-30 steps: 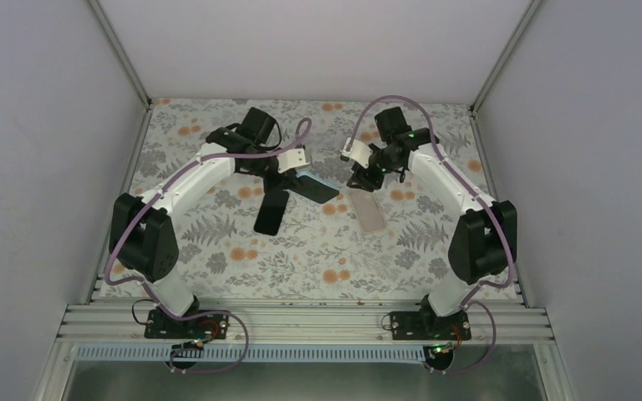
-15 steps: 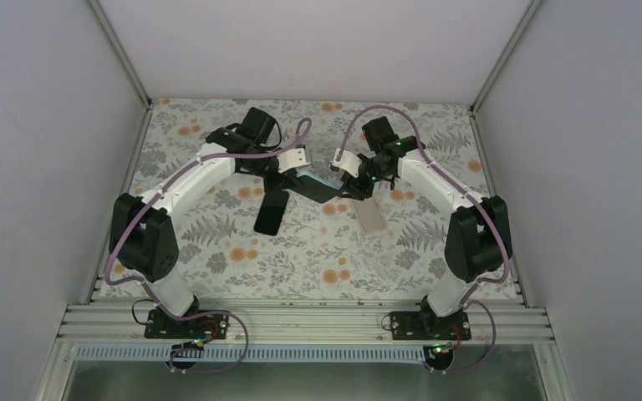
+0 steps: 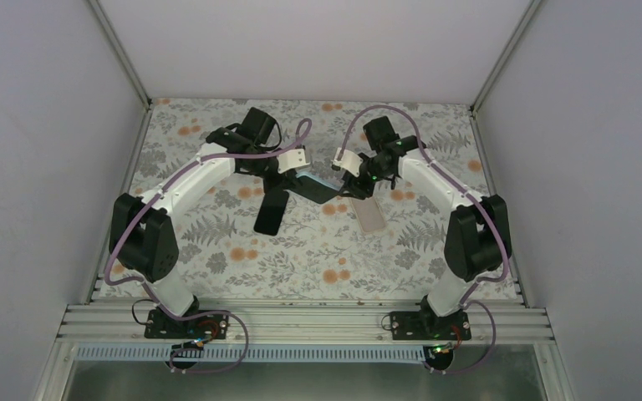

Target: Take the phone out of the phone case

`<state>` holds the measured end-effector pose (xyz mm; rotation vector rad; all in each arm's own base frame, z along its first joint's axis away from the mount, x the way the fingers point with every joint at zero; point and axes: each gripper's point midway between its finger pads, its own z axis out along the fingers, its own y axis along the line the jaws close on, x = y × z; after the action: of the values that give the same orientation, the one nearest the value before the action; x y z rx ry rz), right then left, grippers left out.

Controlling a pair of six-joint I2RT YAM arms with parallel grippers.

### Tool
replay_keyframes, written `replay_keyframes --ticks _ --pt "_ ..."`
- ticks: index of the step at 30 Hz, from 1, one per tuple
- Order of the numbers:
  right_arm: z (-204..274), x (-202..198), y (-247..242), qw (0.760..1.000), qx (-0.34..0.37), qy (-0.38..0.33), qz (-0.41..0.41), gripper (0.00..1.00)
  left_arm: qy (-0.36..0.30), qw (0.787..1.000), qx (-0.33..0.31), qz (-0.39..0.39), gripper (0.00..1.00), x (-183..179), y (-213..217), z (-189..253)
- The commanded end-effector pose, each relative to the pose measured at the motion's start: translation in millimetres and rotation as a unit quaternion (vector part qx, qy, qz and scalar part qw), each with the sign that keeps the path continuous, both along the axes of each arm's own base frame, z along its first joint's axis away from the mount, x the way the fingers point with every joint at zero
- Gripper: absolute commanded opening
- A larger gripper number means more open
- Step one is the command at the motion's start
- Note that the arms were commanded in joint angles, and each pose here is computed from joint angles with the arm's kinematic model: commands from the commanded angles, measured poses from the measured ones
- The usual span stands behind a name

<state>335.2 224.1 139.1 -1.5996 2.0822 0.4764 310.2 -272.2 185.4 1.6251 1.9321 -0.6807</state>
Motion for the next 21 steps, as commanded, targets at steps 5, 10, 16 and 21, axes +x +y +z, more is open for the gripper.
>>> replay_keyframes --ticks 5,10,16,21 --pt "-2.7 13.3 -5.7 1.000 0.000 -0.006 -0.010 0.52 -0.027 0.999 -0.033 -0.013 0.02 -3.2 -4.6 26.1" --pt "-6.3 15.7 -3.1 1.000 0.003 -0.001 -0.009 0.52 -0.023 0.999 -0.036 -0.016 0.02 -5.1 -5.1 26.5" --pt "-8.3 21.7 -1.6 1.000 0.004 -0.006 -0.014 0.51 -0.018 0.999 -0.038 -0.017 0.02 -6.4 -5.7 25.2" --pt "-4.7 27.9 -0.7 1.000 0.006 -0.017 -0.019 0.51 -0.012 0.999 -0.043 -0.022 0.02 -9.8 -7.7 24.9"
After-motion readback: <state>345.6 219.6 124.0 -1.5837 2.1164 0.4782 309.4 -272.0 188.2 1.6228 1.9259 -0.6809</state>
